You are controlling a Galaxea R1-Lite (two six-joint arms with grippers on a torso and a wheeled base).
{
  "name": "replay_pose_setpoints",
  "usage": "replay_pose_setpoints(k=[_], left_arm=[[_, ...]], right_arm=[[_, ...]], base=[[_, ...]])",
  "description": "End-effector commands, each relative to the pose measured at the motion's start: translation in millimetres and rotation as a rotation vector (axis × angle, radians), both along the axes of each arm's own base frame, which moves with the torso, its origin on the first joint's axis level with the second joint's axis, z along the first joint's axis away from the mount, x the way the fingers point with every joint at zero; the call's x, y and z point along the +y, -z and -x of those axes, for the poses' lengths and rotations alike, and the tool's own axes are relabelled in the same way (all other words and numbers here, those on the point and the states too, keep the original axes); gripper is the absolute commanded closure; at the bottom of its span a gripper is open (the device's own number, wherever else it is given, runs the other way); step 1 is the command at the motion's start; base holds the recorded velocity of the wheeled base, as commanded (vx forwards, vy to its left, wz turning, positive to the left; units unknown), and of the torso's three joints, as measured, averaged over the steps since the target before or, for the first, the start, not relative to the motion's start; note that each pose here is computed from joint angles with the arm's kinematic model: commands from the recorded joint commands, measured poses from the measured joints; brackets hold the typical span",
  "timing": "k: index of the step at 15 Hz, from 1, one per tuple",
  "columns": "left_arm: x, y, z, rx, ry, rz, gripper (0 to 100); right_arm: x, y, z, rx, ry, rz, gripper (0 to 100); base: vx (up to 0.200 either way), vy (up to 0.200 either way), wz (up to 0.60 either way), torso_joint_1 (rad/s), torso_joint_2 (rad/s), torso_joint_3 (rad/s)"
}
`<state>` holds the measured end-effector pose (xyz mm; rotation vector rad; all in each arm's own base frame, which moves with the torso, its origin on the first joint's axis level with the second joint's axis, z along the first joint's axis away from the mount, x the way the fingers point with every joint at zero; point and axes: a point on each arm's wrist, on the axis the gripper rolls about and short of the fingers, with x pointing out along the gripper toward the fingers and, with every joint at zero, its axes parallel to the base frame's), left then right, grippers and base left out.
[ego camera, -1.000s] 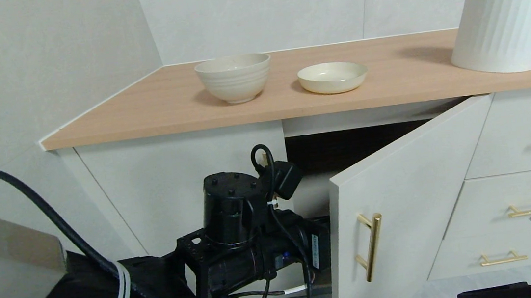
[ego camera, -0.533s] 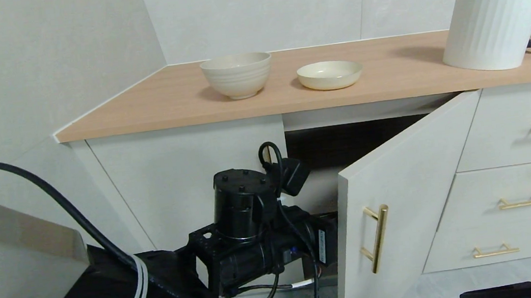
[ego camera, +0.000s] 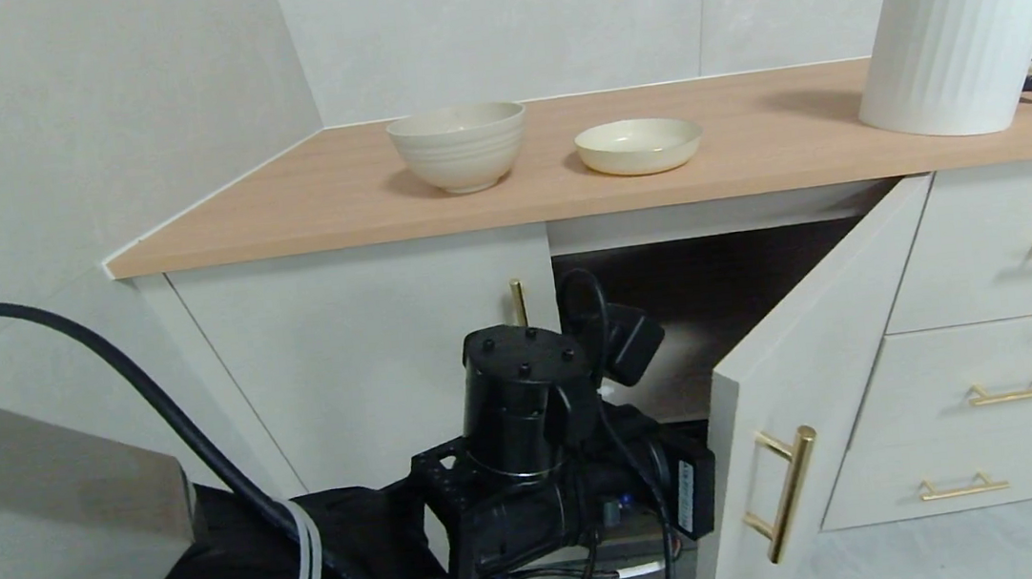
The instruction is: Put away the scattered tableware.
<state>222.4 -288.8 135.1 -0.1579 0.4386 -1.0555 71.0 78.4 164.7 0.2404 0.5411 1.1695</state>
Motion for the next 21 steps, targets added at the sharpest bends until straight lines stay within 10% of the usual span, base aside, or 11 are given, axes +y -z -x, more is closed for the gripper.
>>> replay_pose_setpoints(k=[1,14,21], left_arm=[[-10.9,-4.4,8,-0.011,0.035,0.016,100],[-18.4,13.8,9,0.018,-0.008,-0.061,100],[-56.0,31.1,-21,-0.006,-0.071,-0.060,100]], right_arm=[[-4,3,6,-0.037,-0.032,0.001,0],[-4,5,5,-0.050,-0.043,0.014,0],[-3,6,5,-0.048,-0.043,0.016,0]], base=[[0.000,0.000,0.00,0.000,0.00,0.000],[-0.031,0.000,0.00,0.000,0.00,0.000],[0.000,0.000,0.00,0.000,0.00,0.000]])
